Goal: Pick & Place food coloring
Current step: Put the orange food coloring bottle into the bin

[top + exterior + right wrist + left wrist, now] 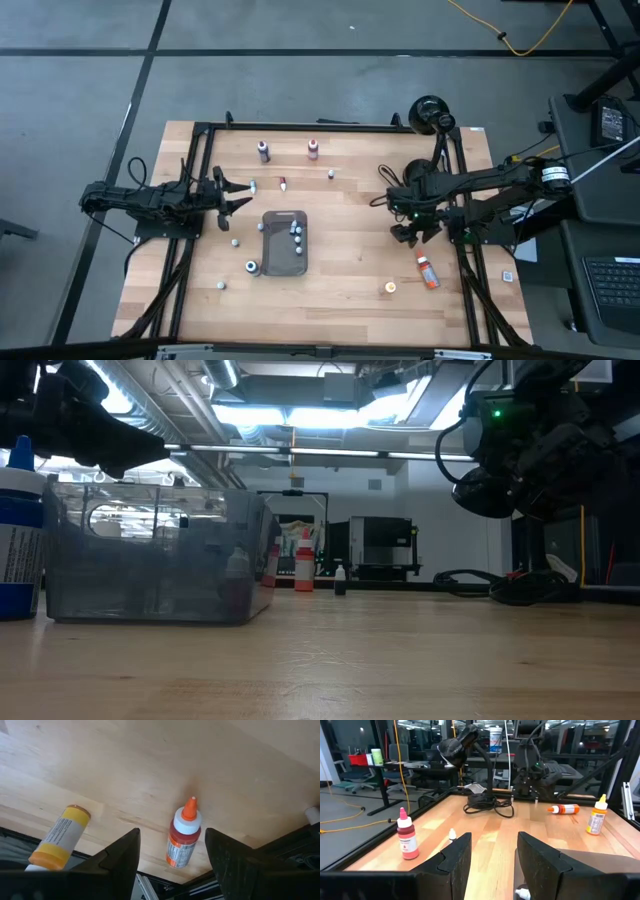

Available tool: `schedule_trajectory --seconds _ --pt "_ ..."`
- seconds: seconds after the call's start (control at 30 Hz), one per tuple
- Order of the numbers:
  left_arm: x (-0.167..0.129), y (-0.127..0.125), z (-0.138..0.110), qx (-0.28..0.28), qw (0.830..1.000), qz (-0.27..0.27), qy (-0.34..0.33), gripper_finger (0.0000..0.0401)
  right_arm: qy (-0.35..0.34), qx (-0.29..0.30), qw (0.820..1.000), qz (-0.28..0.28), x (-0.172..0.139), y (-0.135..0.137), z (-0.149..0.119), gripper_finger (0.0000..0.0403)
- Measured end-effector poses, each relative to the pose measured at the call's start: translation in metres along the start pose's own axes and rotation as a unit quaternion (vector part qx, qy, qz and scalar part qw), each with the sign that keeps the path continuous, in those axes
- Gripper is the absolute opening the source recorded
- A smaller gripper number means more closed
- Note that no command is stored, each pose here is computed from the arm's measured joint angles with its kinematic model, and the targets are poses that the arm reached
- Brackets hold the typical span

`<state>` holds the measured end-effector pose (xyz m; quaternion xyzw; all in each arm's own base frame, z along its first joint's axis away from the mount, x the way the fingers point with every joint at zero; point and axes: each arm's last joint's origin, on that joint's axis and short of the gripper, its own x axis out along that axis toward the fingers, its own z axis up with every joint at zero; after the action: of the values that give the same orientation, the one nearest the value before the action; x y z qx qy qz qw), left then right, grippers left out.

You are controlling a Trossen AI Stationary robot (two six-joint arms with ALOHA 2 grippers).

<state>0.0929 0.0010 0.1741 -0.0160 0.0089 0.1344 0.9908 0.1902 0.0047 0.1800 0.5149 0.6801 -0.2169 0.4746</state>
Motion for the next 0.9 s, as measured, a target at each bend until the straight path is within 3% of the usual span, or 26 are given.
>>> schedule_trajectory --seconds 0.3,0.7,0.9 --pt "0.000 0.000 0.000 0.000 1.000 0.000 0.000 0.0155 0.025 0.052 0.997 -0.047 0.030 -0.026 0.005 0.0225" --pt "0.000 0.000 0.000 0.000 1.000 0.000 0.001 0.0155 0.029 0.033 0.999 0.004 0.044 -0.028 0.011 0.0225" --pt "0.000 0.000 0.000 0.000 1.000 0.000 0.001 0.0155 0.029 0.071 0.997 0.016 0.044 -0.026 0.012 0.0225"
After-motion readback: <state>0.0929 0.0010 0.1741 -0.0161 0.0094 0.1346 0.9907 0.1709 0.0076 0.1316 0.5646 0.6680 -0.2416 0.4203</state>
